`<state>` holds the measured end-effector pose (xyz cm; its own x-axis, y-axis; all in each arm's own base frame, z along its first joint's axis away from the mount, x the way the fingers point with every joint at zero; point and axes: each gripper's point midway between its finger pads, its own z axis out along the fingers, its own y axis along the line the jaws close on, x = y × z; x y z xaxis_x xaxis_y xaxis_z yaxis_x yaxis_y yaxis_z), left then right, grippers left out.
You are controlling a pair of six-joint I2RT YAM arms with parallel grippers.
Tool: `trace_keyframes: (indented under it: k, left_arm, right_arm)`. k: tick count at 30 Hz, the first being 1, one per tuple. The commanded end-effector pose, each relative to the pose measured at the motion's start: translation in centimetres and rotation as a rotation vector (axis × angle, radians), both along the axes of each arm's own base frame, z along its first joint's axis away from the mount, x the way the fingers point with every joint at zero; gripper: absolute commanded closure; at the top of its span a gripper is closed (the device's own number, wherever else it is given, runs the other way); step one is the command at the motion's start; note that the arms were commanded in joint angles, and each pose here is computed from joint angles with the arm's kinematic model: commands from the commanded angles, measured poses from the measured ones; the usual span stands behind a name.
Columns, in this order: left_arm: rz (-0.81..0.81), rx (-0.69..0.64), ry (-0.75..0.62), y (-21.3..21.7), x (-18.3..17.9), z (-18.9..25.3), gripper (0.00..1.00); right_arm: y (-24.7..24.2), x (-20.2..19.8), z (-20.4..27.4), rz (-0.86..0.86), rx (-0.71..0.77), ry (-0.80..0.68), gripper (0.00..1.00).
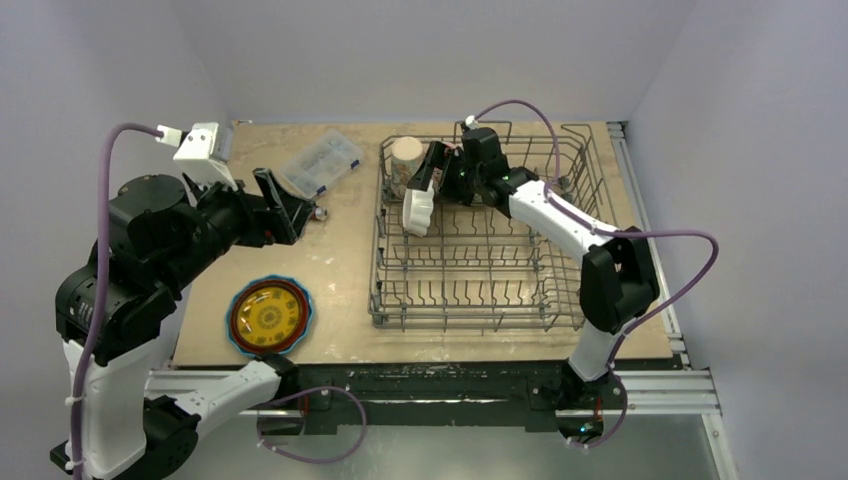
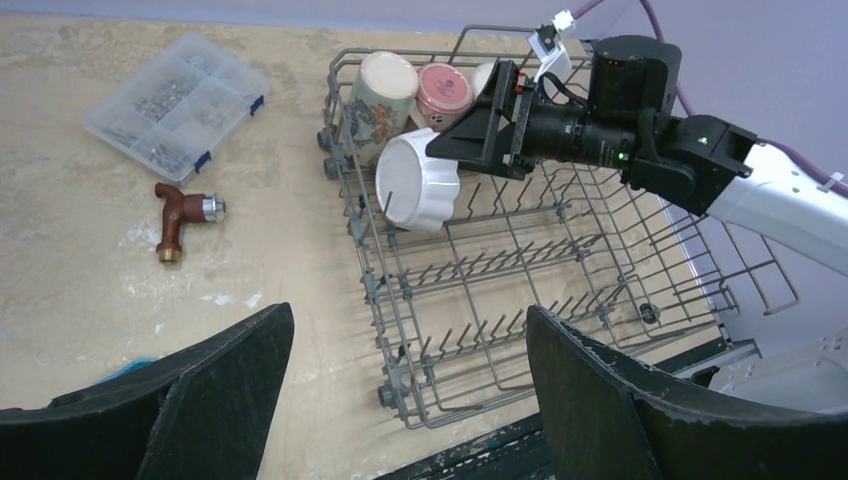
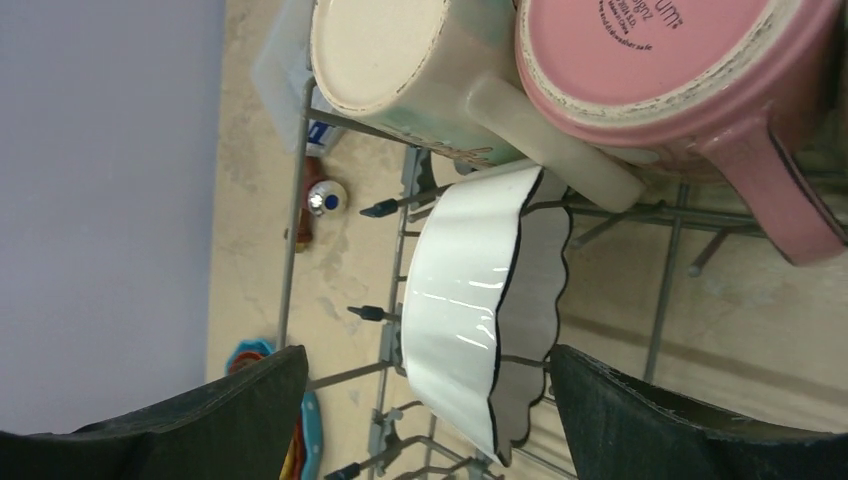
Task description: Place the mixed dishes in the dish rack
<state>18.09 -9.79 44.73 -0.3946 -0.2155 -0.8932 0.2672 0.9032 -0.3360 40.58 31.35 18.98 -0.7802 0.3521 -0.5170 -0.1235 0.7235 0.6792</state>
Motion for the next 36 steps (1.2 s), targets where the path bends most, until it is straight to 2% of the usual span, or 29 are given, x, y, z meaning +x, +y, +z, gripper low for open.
trace_keyframes:
  k: [1, 8, 11, 13, 17, 21, 26, 30, 36]
  left_arm:
    - [0.016, -0.031, 0.041, -0.5, 0.5, -0.8, 0.12]
    - [0.154, -0.065, 0.212, 0.0, 1.4, -5.0, 0.01]
    - [0.228, -0.09, 0.326, 0.3, 1.6, -8.1, 0.0]
    - [0.269, -0.115, 0.425, 0.1, 1.5, -10.9, 0.0]
    - [0.344, -0.144, 0.654, -0.2, 0.1, -18.1, 0.0]
    - [0.402, -0.106, 0.759, 0.7, -0.9, -23.4, 0.01]
    - [0.462, 0.006, 0.865, 2.9, -0.1, -28.8, 0.03]
    - [0.561, 0.046, 0.964, 4.7, 0.8, -33.2, 0.19]
    - [0.669, 0.166, 0.995, 7.4, 0.5, -35.8, 0.29]
  right_arm:
    - [-2.6, -1.6, 2.6, 0.048, -0.186, -0.051, 0.05]
    - [-5.9, -3.5, 6.6, 0.055, -0.419, -0.157, 0.01]
    - [-6.1, -5.4, 8.0, 0.114, -0.566, -0.233, 0.01]
    - [-5.9, -6.9, 8.5, 0.17, -0.611, -0.276, 0.01]
    - [-5.9, -9.8, 8.6, 0.241, -0.545, -0.336, 0.01]
    - [-6.9, -12.0, 9.1, 0.201, -0.435, -0.412, 0.01]
    - [-9.0, -14.1, 12.5, 0.184, -0.416, -0.452, 0.01]
    - [-11.0, -15.3, 13.0, 0.164, -0.448, -0.478, 0.01]
    - [-12.0, -17.2, 13.0, 0.129, -0.373, -0.488, 0.01]
